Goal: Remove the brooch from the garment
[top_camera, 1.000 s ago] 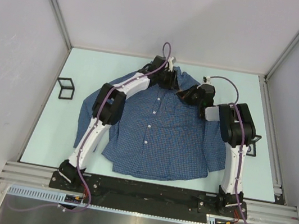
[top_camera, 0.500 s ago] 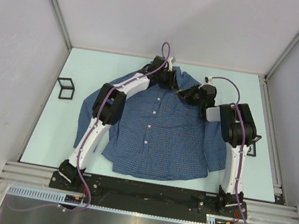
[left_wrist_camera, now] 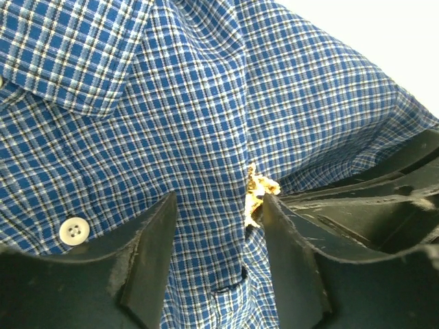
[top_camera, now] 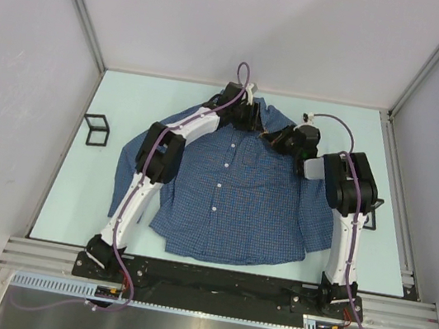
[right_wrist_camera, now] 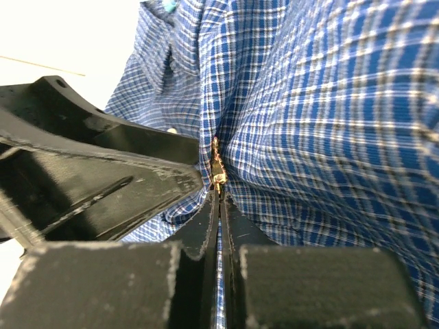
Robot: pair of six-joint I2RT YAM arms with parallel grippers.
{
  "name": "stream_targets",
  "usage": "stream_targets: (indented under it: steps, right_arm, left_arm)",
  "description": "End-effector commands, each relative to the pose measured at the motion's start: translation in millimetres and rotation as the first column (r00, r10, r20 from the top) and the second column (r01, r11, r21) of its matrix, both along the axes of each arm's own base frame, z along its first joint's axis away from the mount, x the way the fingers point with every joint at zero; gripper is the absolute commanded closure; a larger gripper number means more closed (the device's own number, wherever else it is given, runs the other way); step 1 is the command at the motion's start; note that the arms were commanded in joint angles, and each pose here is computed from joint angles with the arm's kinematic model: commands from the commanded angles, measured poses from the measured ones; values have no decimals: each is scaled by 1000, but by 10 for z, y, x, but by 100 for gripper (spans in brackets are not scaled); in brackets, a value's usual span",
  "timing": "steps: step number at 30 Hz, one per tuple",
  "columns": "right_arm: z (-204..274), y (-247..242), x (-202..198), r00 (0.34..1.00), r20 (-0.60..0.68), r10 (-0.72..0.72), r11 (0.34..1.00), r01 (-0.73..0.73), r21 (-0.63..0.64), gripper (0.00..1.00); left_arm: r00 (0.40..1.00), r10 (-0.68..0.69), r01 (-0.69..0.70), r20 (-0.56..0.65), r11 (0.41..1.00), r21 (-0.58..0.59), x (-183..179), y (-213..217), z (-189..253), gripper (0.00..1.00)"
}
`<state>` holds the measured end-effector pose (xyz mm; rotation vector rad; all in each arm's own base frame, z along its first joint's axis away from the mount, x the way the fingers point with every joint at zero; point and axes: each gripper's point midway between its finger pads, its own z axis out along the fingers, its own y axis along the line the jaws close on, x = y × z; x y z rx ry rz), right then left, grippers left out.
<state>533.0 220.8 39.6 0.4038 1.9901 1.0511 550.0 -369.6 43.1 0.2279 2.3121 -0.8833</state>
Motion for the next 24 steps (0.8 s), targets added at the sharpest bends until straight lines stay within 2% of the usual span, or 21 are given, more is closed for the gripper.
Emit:
stream_targets:
  steps: [1,3,5,8,18,22,24]
  right_arm:
    - [357,50,57,993,115,24,999,-29,41,100]
    - [364,39,59,993,113,21,998,-27,50,100]
    - [392,37,62,992,121,21,998,-28,57,100]
    - [398,34,59,993,120,24,997,-32,65,100]
    - [389,24,48,994,108,33,996,-42,83,100]
    - [388,1,45,995,102,21,1000,-23,21,100]
    - [369,-9,43,994,107,7,999,-2,-49,100]
  left_arm:
    - [1000,11,-11,19,1000,3,71,13,109,44]
    - [1000,8,-8,17,1000,12,49,12,103,49]
    - [1000,7,-7,15,1000,29,17,48,89,50]
    - [999,10,-11,32,999,37,7,50,99,43]
    - [999,-12,12,39,1000,4,-55,0,209,34]
    - [996,9,-9,85,1000,5,22,63,402,32]
    - [995,18,-17,96,1000,-14,34,107,446,31]
